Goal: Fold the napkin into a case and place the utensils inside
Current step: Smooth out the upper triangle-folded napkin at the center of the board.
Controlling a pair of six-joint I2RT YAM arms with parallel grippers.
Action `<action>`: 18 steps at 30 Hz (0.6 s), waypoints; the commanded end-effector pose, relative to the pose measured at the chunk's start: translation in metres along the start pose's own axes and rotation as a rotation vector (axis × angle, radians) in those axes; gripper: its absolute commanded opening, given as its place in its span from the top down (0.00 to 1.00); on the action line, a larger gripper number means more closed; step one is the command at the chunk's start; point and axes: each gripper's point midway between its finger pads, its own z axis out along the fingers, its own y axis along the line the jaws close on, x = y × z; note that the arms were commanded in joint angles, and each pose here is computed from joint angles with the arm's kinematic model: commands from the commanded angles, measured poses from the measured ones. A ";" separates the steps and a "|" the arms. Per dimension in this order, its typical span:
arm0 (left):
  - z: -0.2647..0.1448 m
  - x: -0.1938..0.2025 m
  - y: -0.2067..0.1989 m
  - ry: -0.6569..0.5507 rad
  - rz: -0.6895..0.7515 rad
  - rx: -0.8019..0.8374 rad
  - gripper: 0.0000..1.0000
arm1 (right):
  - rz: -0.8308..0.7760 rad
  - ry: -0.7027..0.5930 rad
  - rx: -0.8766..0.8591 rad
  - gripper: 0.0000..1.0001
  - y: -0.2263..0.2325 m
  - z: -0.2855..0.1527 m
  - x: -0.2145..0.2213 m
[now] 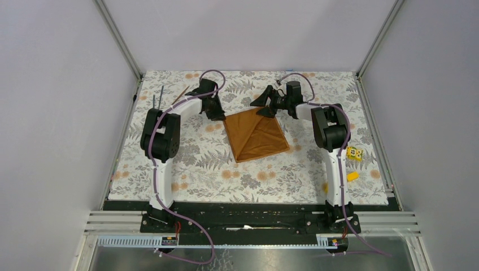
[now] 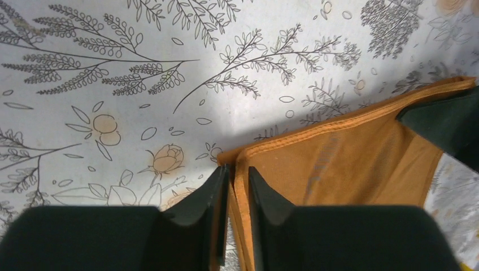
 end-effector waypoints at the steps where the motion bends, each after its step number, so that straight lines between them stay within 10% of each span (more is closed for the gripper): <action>1: -0.048 -0.039 -0.032 -0.103 -0.029 0.068 0.72 | -0.020 -0.004 -0.001 0.15 -0.003 0.004 -0.004; 18: 0.016 0.002 -0.022 0.050 -0.106 0.153 1.00 | -0.052 0.035 -0.014 0.15 0.029 -0.001 -0.005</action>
